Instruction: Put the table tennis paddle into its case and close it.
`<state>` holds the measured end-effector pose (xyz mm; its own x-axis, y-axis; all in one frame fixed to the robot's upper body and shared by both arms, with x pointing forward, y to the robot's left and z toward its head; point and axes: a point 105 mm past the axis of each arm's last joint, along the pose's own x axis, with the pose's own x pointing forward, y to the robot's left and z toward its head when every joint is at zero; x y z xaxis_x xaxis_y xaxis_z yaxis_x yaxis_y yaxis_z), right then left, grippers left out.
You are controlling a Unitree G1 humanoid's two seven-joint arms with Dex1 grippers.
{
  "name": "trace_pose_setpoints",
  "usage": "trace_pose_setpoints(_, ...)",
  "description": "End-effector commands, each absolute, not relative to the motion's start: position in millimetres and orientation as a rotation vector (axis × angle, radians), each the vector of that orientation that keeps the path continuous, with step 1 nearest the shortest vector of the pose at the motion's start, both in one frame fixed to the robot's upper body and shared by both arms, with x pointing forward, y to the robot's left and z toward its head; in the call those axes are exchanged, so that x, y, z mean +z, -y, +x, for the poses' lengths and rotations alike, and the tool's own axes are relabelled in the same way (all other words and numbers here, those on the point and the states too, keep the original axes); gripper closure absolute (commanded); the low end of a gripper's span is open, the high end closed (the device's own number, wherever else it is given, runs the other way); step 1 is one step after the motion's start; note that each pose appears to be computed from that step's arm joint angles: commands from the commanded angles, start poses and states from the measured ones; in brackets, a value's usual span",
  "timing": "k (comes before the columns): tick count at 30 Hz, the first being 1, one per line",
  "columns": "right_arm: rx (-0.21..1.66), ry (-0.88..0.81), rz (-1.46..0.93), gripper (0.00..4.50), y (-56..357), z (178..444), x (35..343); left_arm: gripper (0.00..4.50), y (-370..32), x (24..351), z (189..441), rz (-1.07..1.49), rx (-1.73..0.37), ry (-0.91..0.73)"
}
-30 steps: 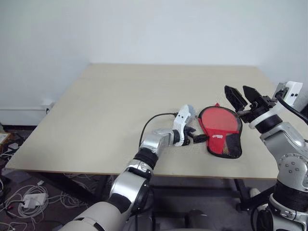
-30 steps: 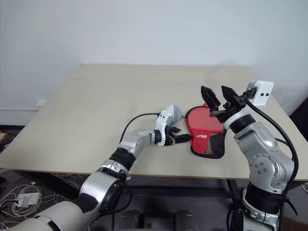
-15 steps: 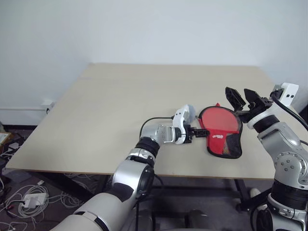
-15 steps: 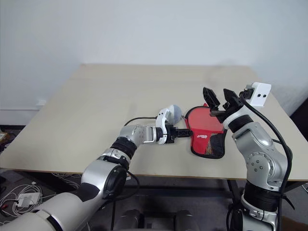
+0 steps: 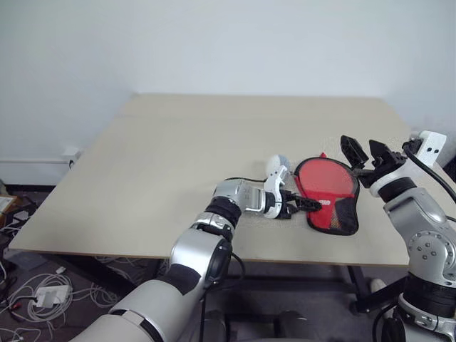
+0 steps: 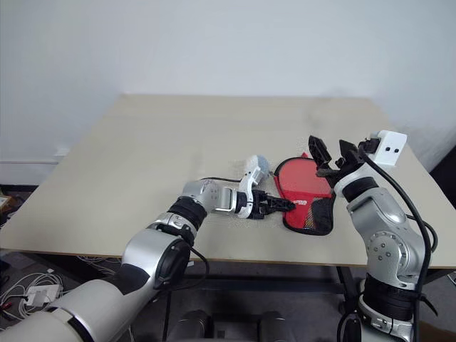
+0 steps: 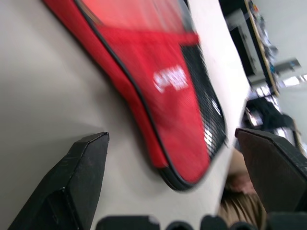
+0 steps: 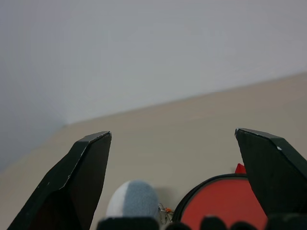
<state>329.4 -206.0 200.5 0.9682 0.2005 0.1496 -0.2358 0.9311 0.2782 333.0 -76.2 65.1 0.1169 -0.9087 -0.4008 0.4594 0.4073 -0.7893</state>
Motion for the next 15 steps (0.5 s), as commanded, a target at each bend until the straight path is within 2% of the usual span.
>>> trace_pose_setpoints(1,0.202,0.200,0.280,0.01,212,322,219,0.00,157,86,267,-0.595,-1.341,-1.100)
trace_pose_setpoints(5,0.177,0.194,0.277,0.01,216,320,215,0.00,168,90,253,-0.588,-1.427,-1.088)
trace_pose_setpoints(10,0.153,0.191,0.271,0.01,218,321,213,0.00,176,90,249,-0.600,-1.414,-1.096)
trace_pose_setpoints(13,0.128,0.200,0.283,0.00,223,322,213,0.59,183,91,242,-0.570,-1.458,-1.073)
trace_pose_setpoints(15,0.111,0.206,0.283,0.00,226,321,213,1.24,183,91,237,-0.591,-1.477,-1.095)
